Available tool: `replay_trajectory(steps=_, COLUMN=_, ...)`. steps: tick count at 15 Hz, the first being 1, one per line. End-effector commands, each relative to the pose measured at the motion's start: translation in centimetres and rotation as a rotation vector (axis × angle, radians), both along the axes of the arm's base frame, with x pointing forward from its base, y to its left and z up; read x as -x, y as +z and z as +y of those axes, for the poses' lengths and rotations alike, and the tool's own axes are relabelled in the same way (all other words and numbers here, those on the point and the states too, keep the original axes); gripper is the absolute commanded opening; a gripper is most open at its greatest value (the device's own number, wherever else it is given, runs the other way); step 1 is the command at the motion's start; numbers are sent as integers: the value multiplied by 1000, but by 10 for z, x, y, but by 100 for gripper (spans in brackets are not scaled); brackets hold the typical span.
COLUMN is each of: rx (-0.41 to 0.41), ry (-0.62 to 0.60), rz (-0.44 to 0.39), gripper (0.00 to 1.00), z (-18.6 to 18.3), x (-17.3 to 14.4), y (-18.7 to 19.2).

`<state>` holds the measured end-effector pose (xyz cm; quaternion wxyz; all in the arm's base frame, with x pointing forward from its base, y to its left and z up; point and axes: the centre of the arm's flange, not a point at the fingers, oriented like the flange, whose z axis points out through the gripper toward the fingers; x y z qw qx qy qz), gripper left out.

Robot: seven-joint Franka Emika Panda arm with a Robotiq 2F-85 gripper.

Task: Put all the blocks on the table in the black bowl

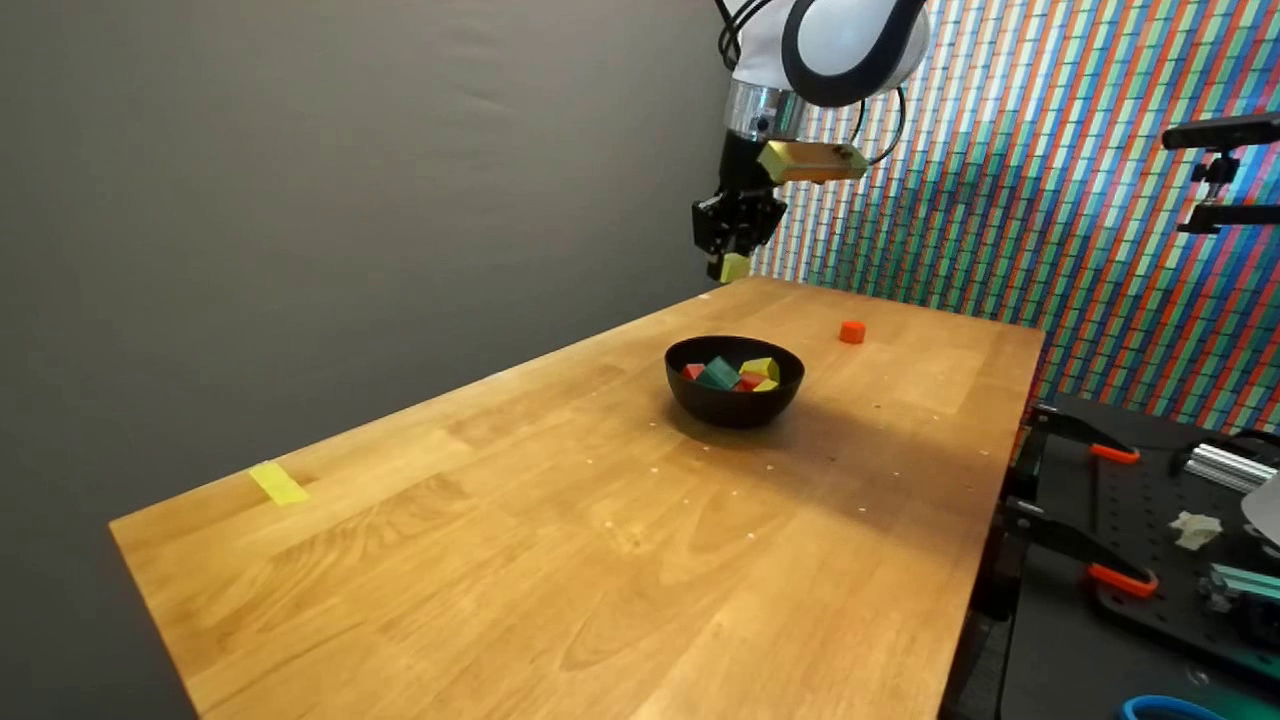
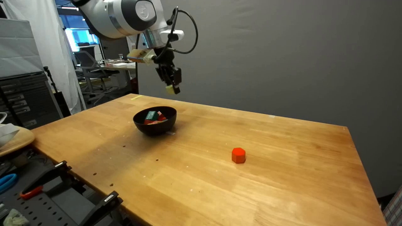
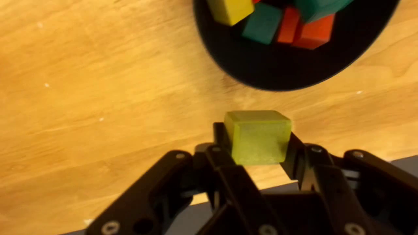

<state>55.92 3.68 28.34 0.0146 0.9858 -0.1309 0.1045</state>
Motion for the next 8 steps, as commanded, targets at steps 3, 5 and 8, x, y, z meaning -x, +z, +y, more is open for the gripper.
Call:
replay_trajectory(steps=3, rx=-97, ry=-61, rz=151, gripper=17, z=11, x=2, y=-13)
replay_trajectory(steps=5, rx=-86, ry=-88, rz=182, gripper=20, z=7, x=2, y=-21)
replay_trajectory(steps=8, rx=-101, ry=-111, rz=182, gripper=73, z=-1, x=1, y=-21)
